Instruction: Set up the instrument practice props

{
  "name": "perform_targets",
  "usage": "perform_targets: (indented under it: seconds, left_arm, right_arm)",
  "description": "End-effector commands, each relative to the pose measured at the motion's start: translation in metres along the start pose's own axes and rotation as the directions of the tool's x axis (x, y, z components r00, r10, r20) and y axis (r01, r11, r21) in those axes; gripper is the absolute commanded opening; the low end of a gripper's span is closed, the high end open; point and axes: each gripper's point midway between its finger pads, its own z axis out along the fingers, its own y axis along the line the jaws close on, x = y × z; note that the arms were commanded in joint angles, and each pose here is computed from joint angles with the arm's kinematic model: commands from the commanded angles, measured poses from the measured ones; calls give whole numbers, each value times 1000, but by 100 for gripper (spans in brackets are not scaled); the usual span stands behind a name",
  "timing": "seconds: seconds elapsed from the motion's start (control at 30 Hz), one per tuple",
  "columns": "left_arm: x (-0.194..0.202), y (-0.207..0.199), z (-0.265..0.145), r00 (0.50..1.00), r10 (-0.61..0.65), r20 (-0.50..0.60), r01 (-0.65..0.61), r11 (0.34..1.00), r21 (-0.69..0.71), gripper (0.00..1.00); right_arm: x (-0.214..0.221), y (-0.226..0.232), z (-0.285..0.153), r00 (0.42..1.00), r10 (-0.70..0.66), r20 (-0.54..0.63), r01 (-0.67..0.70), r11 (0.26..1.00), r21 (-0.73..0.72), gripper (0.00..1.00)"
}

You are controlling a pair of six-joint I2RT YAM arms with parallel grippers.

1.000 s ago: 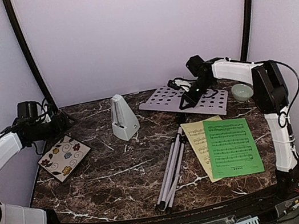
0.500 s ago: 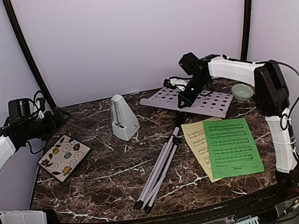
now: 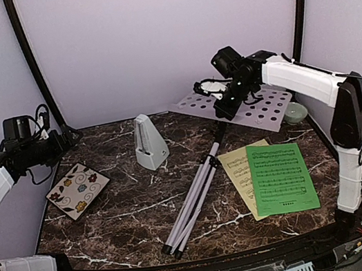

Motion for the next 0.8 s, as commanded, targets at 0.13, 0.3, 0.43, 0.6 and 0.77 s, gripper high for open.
perform_targets:
  seconds: [0.13, 0.3, 0.43, 0.6, 0.77]
  left_arm:
    - [-13, -49, -16, 997, 78, 17, -80, 976, 203, 99]
    - [-29, -78, -27, 992, 113, 52, -123, 945, 303, 96]
    - [-45, -103, -36, 989, 124, 77, -144, 916, 374, 94]
    - [-67, -129, -45, 991, 98, 92, -129, 889, 439, 93]
    - [-85, -150, -52, 991, 97, 94, -131, 860, 493, 92]
  right_arm:
    - [-99, -15, -111, 922, -184, 341, 67, 943, 326, 0]
    - [-115, -3, -144, 887, -281, 365, 110, 899, 424, 0]
    - [-127, 14, -171, 845, -379, 377, 156, 849, 504, 0]
    - [-138, 29, -205, 787, -476, 393, 178, 784, 594, 0]
    - [-149, 48, -237, 724, -550, 417, 195, 742, 641, 0]
